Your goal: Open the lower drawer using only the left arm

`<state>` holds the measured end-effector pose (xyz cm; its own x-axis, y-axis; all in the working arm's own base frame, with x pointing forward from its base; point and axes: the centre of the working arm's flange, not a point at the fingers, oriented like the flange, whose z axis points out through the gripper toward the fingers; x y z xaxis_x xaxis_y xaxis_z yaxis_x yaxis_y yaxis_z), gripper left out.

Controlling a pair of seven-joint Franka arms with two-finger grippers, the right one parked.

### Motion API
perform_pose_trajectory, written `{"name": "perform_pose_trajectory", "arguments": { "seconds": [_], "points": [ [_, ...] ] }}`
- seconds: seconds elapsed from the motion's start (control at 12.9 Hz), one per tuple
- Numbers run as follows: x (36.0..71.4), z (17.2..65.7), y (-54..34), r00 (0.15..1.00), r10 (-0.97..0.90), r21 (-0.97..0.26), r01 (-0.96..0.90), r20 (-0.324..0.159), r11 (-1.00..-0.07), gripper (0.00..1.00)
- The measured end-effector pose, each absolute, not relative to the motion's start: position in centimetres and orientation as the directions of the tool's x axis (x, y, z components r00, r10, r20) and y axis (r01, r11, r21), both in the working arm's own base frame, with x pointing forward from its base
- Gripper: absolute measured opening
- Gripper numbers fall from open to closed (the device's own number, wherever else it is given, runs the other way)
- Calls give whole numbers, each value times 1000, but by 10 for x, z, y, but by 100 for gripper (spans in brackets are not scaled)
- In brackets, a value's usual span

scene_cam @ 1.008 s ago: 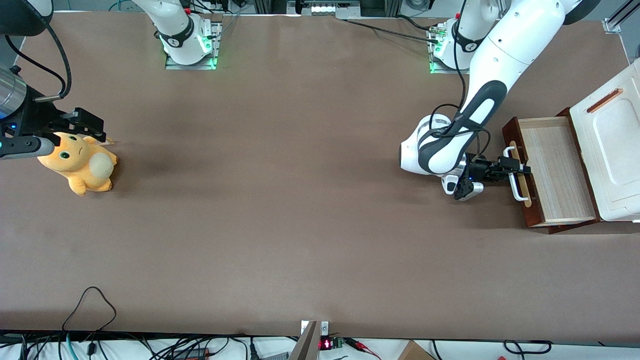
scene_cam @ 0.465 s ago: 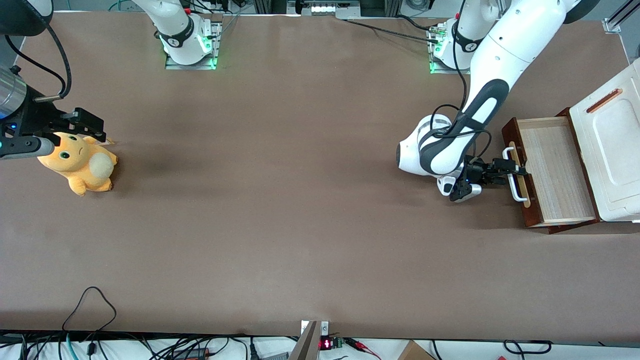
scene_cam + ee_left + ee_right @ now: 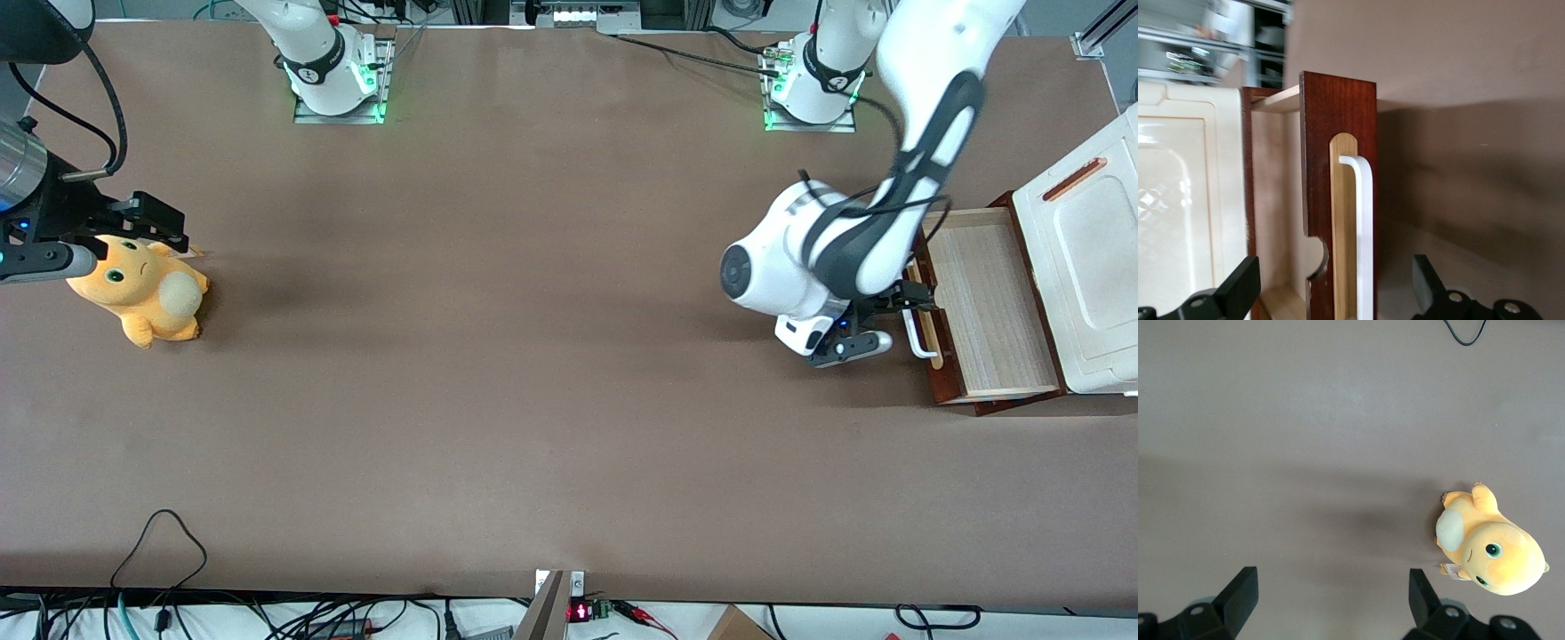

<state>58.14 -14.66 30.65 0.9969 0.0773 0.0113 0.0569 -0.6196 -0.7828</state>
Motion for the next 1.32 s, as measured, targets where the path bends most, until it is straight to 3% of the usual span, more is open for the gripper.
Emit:
{"name": "perform_pose_trajectory", "arguments": {
  "seconds": [0.16,0.39,0.62,0.78,1.32],
  "points": [
    [586,359,-147,995,95,-644,75,4,-761,100],
    [584,429,-116,992,122,-436,95,-32,-895,100],
    [577,486,-67,991,117,-207,103,-59,-973,100],
    [570,515,-35,997,63,-92,58,-51,-994,100],
    [562,537,-29,1000,4,-42,3,-23,-999,100]
  ]
}}
